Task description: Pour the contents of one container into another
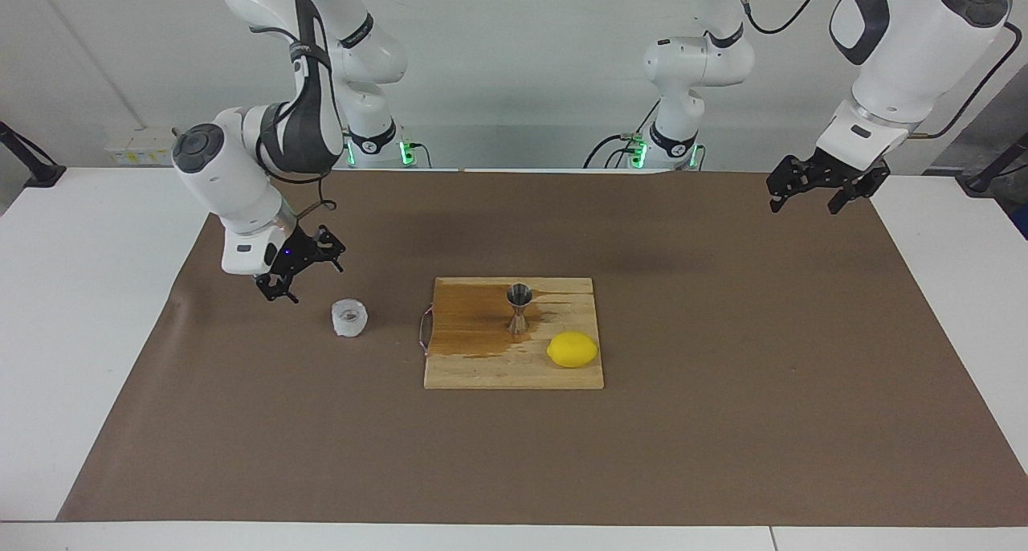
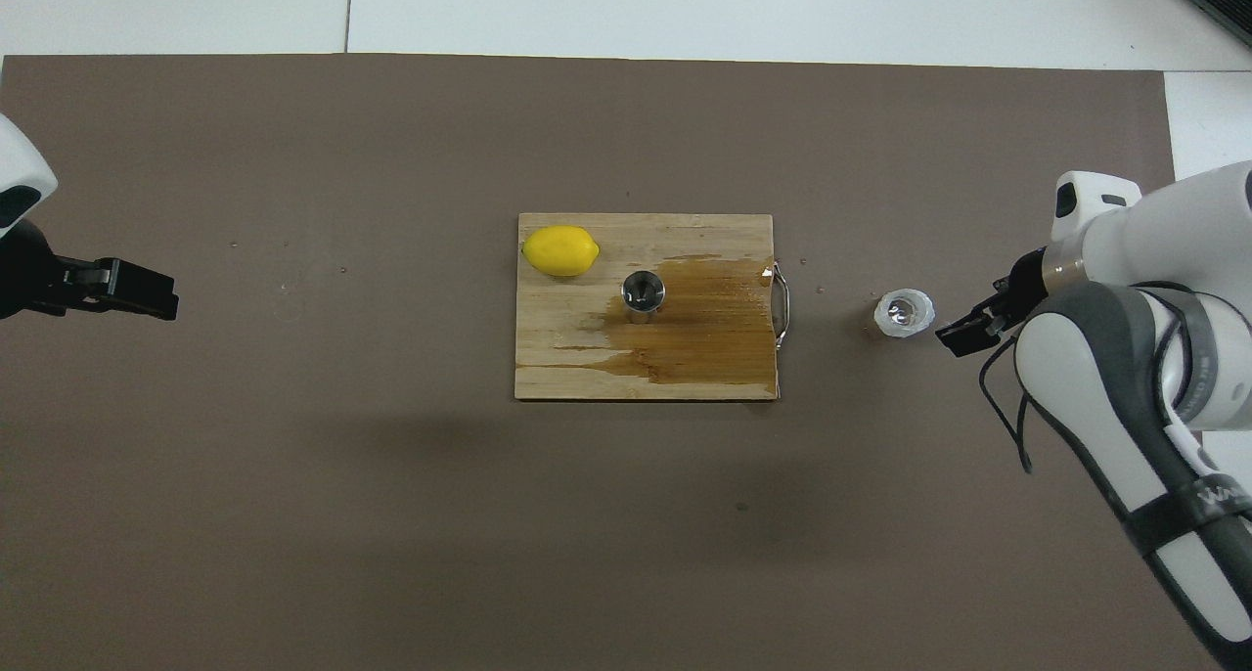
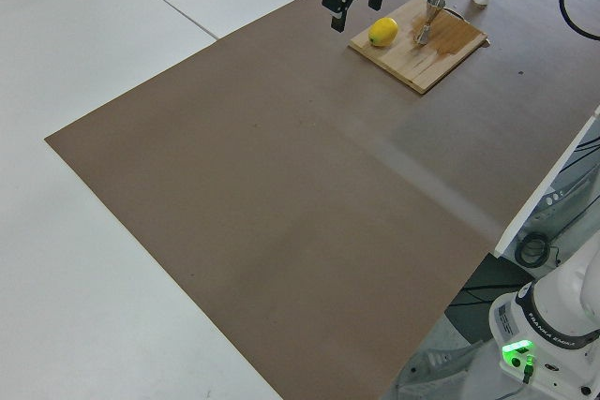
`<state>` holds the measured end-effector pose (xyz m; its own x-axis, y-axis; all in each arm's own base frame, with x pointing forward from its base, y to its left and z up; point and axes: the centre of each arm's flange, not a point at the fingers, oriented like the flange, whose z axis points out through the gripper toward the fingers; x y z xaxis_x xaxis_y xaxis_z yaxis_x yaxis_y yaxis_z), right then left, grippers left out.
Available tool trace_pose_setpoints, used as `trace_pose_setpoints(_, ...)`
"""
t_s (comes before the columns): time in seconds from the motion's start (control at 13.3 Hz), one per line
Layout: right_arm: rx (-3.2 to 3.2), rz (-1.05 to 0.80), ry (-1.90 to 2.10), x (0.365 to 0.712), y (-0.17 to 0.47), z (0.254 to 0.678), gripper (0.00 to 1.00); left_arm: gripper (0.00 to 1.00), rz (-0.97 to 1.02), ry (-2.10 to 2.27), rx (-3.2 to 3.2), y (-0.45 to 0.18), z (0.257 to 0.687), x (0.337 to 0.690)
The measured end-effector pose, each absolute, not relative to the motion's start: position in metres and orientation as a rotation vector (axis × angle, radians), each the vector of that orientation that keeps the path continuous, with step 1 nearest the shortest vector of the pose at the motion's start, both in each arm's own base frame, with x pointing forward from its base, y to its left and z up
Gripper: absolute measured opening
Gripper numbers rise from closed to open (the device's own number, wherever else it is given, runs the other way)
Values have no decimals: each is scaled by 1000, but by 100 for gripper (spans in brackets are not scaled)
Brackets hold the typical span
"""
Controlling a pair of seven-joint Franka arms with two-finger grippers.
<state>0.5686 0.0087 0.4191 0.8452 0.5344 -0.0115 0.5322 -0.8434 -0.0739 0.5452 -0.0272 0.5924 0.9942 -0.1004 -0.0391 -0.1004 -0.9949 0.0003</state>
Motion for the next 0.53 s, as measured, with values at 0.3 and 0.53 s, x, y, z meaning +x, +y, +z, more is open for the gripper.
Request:
trace_pose_setpoints(0.3,-3109,166,-247,563,45,476,100,100,61,158,-3135,-27,592,545)
trace_pose_setpoints(0.53,-3129,178,45,550,44,555,100,100,61,158,-3135,-27,592,545)
